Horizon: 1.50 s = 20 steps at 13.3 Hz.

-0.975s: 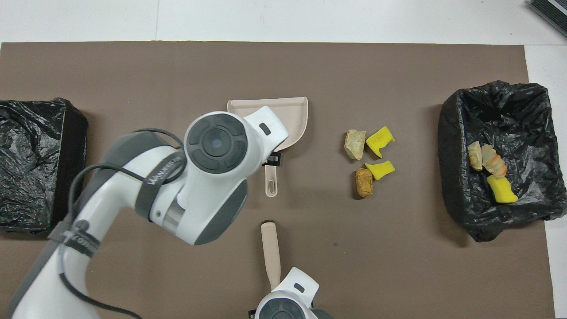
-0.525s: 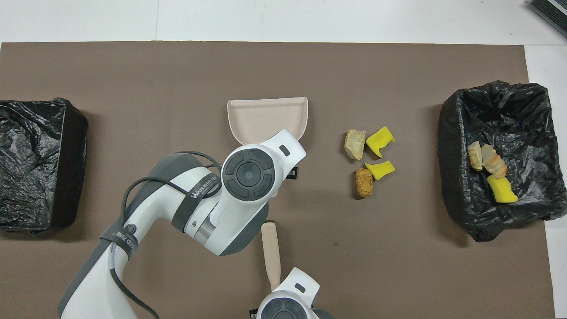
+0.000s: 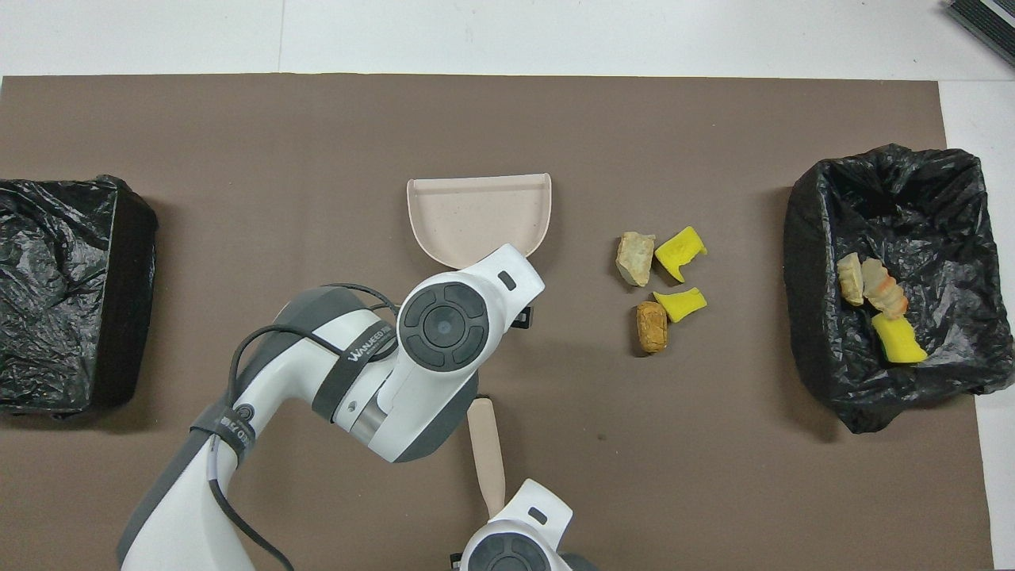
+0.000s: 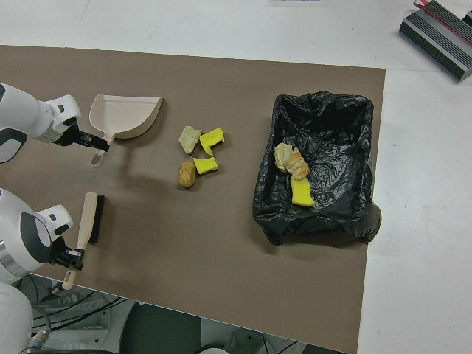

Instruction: Sweep and dump trash in bin

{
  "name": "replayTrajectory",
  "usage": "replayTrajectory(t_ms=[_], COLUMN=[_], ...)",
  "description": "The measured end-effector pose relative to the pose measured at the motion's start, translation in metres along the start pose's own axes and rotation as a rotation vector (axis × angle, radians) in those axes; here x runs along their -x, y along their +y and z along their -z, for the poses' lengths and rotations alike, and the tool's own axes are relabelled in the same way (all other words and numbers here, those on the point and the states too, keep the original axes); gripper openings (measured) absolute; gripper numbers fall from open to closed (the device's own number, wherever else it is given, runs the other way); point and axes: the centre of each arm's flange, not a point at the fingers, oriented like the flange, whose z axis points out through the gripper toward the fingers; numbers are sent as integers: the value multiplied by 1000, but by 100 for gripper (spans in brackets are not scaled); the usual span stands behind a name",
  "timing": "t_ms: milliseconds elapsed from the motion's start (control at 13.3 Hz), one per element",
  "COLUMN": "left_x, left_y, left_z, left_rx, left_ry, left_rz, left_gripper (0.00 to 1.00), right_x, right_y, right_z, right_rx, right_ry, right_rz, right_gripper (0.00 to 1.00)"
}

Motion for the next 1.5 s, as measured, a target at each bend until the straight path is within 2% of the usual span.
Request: replayTrajectory(t_ms=[300,375,450,525,600,825,900,1200,1500], left_x=[-1,-2,-3,-4,-4,-5,-5,-11,-18], left_y=[4,5,5,4,4,3,3,-2,-27], left_z=[-30,-31,-30,-30,-30,-30,-29,-24,16], left_rx=[5,9,12,14,13,10,10,3,-30], left_ry=[17,23,29,32,34,35,37,43,-15], left_rz=[27,29,30,30,31,-13,-32,-67,-247], left_gripper=[98,93,84,84,78,37,33,33,33], right_x=[-13,-18,-24,-30,-36,-56,-63,-103,-130], right_y=[37,50,66,84,103,159,174,243,310], right_z=[42,51,59,69,78,100,105,118,113], right_rx=[28,39,42,38,34,44,61,81,234], right_ry=[-7,-3,-7,-13,-16,9,26,74,69], right_rz=[-53,-60,-62,-61,-62,-82,-99,-131,-102], right_gripper=[26,26,26,26,26,26,26,26,26])
